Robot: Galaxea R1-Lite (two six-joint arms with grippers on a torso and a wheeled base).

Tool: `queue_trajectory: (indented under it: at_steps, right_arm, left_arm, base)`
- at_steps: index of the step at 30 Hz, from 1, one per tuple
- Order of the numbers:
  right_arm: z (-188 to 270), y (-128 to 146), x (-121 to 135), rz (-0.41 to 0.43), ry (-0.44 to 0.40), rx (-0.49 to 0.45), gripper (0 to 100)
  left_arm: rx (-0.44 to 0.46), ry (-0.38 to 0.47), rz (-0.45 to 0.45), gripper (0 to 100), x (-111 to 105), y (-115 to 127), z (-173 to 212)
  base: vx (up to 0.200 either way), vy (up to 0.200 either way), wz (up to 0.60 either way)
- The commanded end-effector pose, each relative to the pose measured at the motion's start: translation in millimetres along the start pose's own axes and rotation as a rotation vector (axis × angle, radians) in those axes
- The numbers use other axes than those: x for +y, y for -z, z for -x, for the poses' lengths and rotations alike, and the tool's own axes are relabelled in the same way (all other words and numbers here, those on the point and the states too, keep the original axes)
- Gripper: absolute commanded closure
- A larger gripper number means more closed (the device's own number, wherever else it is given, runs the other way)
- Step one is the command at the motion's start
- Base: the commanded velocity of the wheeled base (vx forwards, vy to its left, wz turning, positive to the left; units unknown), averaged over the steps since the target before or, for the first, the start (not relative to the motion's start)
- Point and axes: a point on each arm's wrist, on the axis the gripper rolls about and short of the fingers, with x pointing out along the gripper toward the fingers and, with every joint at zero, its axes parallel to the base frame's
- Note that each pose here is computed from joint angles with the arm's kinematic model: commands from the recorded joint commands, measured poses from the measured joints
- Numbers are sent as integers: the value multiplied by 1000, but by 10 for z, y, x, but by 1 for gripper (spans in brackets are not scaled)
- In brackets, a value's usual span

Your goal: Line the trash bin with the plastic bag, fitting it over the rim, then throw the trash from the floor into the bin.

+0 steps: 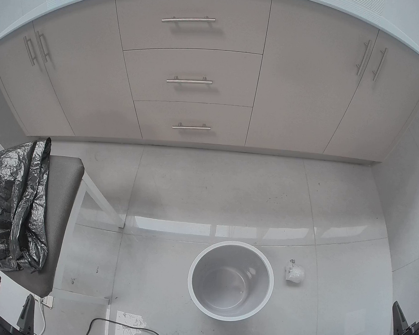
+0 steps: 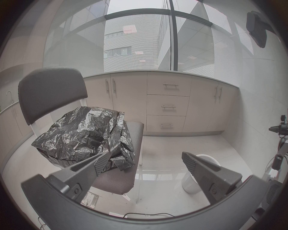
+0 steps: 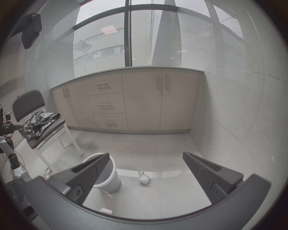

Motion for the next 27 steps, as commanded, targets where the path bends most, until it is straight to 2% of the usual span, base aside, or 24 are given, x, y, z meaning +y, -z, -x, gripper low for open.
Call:
queue_trajectory:
  at_steps: [1,2,3,4,5,6,7,8,9,10,11,12,13,14,15,17,18,19,20,21,22,23,27]
  right_arm:
    - [5,22,0,11,1,-16,0]
    - [21,-40,0,8,2,-45,0]
    - [100,-388,0,-21,-6,-166,0]
    - [199,-889,-5,-77,-15,-278,0]
    - [241,-1413,-11,-151,-39,-345,0]
    - [252,-1757,-14,-185,-43,-379,0]
    - [276,-2007,-8,-152,-39,-409,0]
    - [276,-2007,-8,-152,-39,-409,0]
    - [131,-2216,-1,-42,-47,-362,0]
    - [131,-2216,-1,-42,-47,-362,0]
    - [-79,-2195,10,-21,-73,-286,0]
    - [-223,-2171,18,-53,-99,-242,0]
    - [-223,-2171,18,-53,-99,-242,0]
    - [-443,-2145,43,-129,-163,-201,0]
    - [-588,-2159,68,-187,-204,-198,0]
    - [-775,-2165,110,-245,-244,-194,0]
    - [-947,-2164,157,-291,-277,-200,0]
    - [-999,-2160,170,-301,-283,-202,0]
    - [-1175,-2118,217,-320,-298,-191,0]
    - [-1175,-2118,217,-320,-298,-191,0]
    - [-1375,-2034,272,-325,-308,-173,0]
    - [-1458,-1999,296,-327,-312,-167,0]
    - [-1705,-1850,352,-326,-309,-132,0]
  left_arm:
    - [3,-3,-1,0,1,53,0]
    - [3,-5,-1,0,0,53,0]
    - [3,-5,-2,0,0,53,0]
    - [-16,-6,-1,0,0,8,9]
    - [-57,-3,13,0,-1,-164,47]
    - [-120,-1,50,0,-5,-448,120]
    - [-140,6,104,0,-5,-693,154]
    - [-140,6,104,0,-5,-693,154]
    - [-116,12,146,0,-6,-980,151]
    - [-116,12,146,0,-6,-980,151]
    - [-97,10,143,0,-8,-1134,126]
    - [-82,5,138,0,-10,-1163,88]
    - [-82,5,138,0,-10,-1163,88]
    - [-50,-4,122,0,-13,-1248,-13]
    - [-26,-9,116,0,-14,-1323,-93]
    - [8,-15,114,0,-15,-1390,-197]
    - [58,-29,110,0,-14,-1438,-335]
    - [74,-36,108,0,-12,-1445,-381]
    - [135,-54,97,0,-9,-1455,-538]
    - [135,-54,97,0,-9,-1455,-538]
    - [228,-69,55,0,-6,-1427,-760]
    - [275,-75,28,0,-4,-1401,-862]
    - [413,-109,-49,0,8,-1291,-1149]
  base:
    - [0,0,0]
    - [0,0,0]
    - [0,0,0]
    - [0,0,0]
    - [0,0,0]
    - [0,0,0]
    - [0,0,0]
    - [0,0,0]
    - [0,0,0]
    - [0,0,0]
    - [0,0,0]
    - [0,0,0]
    - [0,0,0]
    - [0,0,0]
    - [0,0,0]
    - [0,0,0]
    - [0,0,0]
    - [0,0,0]
    - [0,0,0]
    - [0,0,0]
    - [0,0,0]
    - [0,0,0]
    - [0,0,0]
